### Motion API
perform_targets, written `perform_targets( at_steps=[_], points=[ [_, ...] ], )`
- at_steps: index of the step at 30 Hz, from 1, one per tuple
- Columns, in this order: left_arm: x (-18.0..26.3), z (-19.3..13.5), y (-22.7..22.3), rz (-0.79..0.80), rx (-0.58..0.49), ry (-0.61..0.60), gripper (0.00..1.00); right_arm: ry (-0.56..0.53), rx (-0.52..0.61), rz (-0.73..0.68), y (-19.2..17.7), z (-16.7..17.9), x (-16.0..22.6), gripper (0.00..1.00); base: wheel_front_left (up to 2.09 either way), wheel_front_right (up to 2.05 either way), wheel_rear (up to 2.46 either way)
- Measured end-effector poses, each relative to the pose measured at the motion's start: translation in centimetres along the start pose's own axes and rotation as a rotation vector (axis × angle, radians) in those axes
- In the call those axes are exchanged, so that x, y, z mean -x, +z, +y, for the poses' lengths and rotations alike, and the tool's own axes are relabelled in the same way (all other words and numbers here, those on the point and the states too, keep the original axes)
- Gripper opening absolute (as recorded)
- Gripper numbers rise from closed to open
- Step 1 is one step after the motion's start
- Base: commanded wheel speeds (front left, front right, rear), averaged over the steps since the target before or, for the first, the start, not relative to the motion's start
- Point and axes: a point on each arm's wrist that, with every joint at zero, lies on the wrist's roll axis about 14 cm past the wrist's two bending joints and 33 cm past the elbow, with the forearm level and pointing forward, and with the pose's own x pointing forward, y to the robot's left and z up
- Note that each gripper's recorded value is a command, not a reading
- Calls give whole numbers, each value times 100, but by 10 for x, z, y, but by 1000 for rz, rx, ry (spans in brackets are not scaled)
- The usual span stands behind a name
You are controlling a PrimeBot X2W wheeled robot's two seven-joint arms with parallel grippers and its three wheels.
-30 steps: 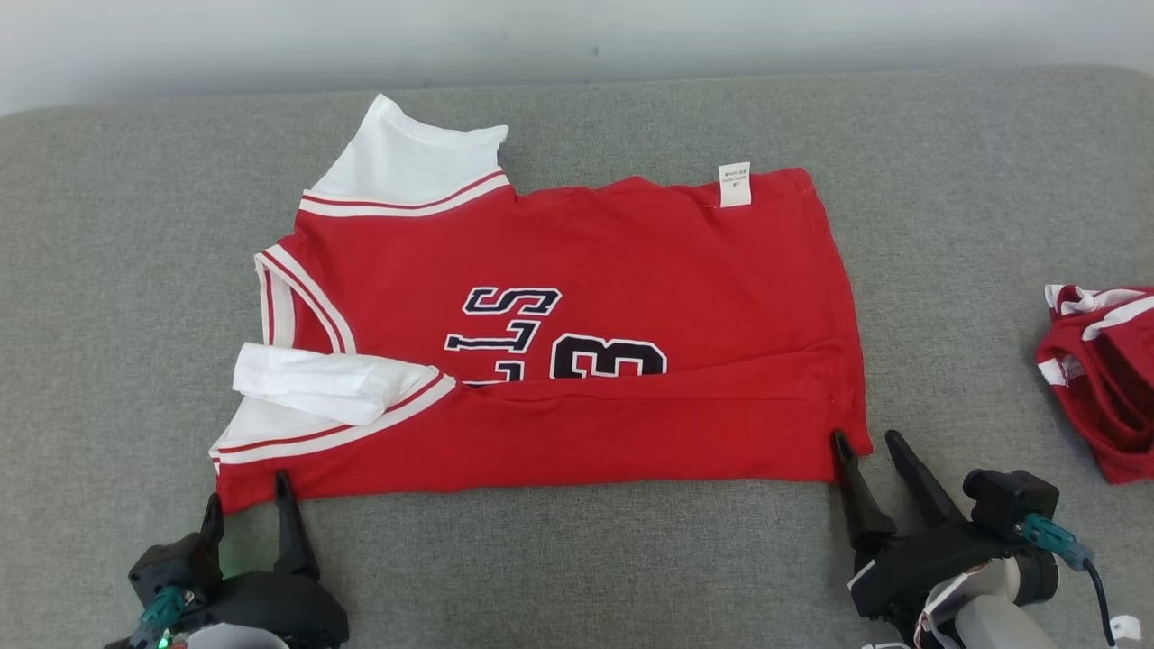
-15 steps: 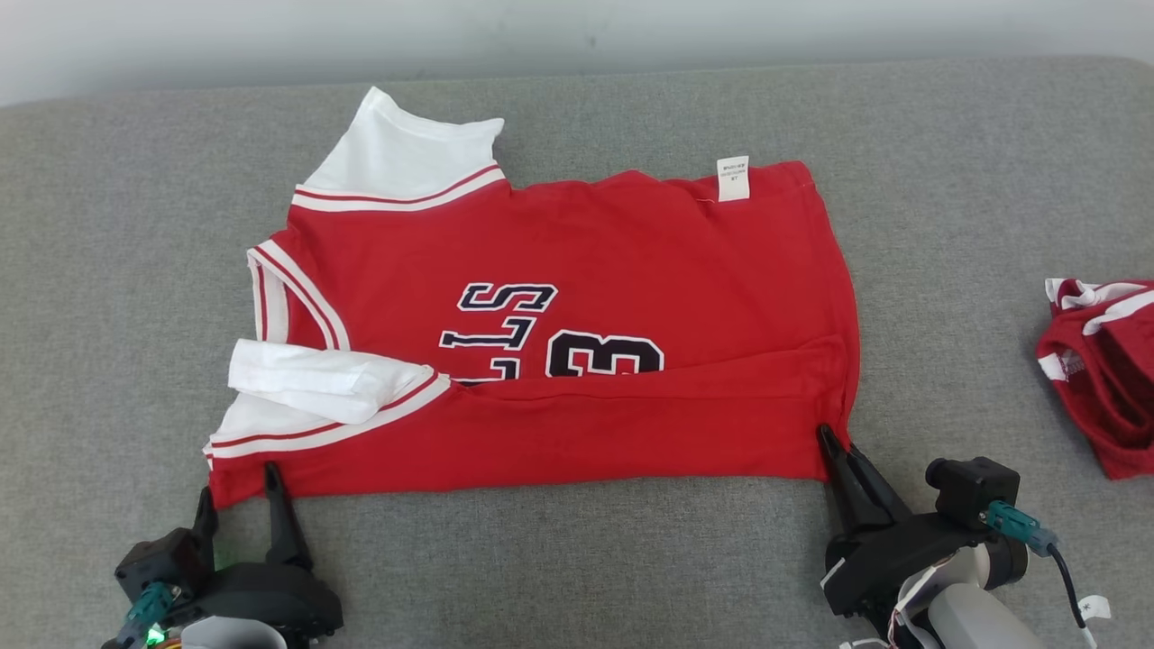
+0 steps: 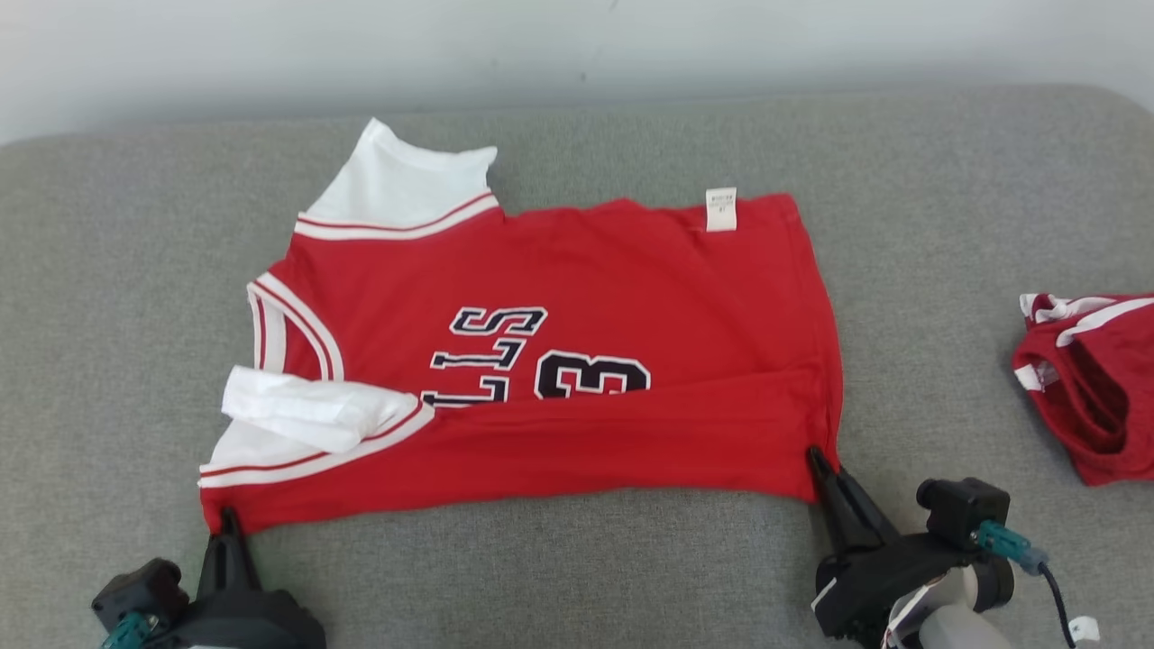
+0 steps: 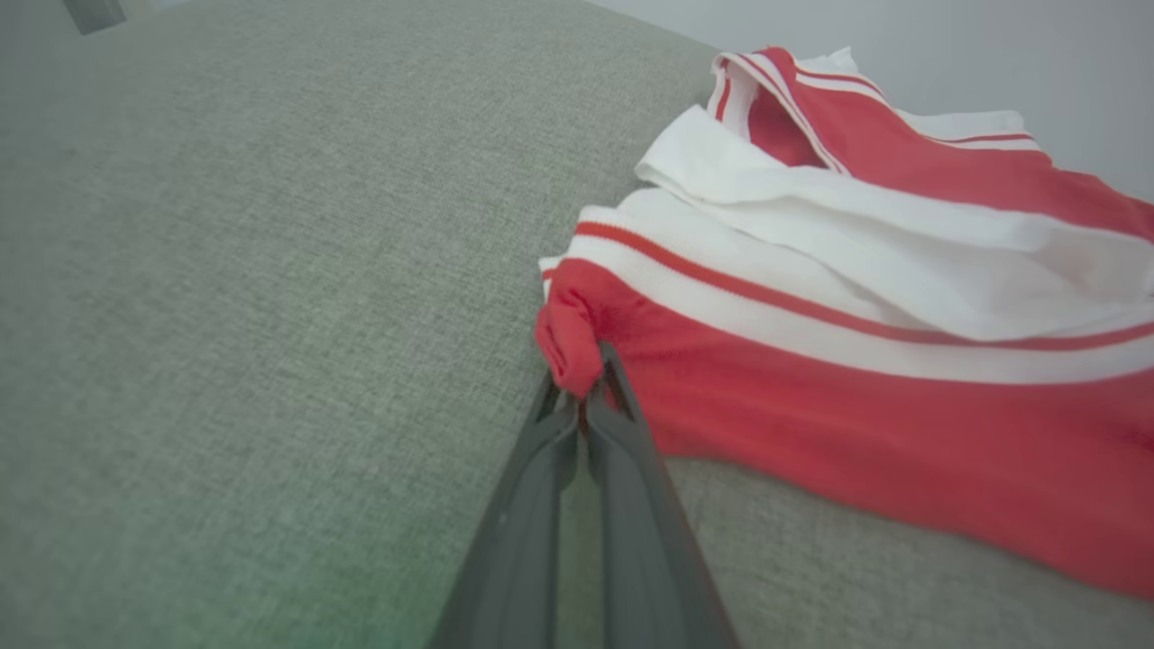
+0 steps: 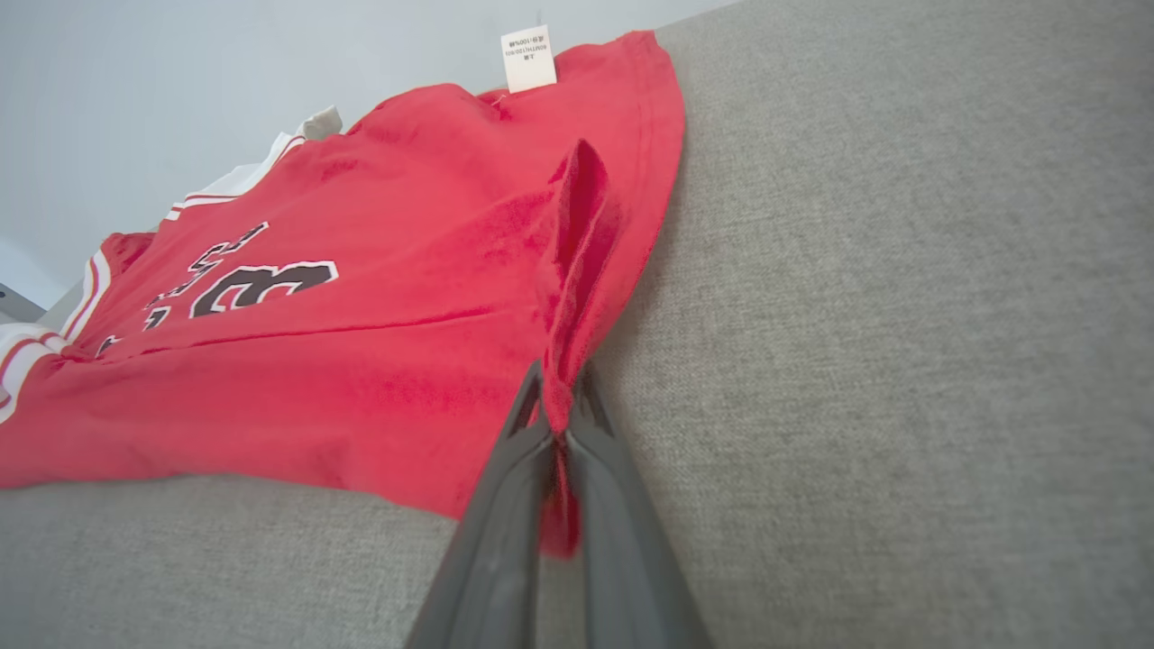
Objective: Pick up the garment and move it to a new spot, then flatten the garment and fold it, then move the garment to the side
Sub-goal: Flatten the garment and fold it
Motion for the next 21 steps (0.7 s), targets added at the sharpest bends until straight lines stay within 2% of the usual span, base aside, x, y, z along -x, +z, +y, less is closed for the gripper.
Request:
perform_targets(
  at_steps=[5,12,21],
  points=[
    [20,12,4,-21,-6,10,0,-5,-18,-3,-3,5,15,0,0,0,0],
    [64,29,-14,11,-55,-3,0,-15,-36,-4,-12,10,47,0,0,0,0],
    [94,41,-24,19,-40,0,0,1,-44,5,-25,20,72,0,0,0,0]
  ],
)
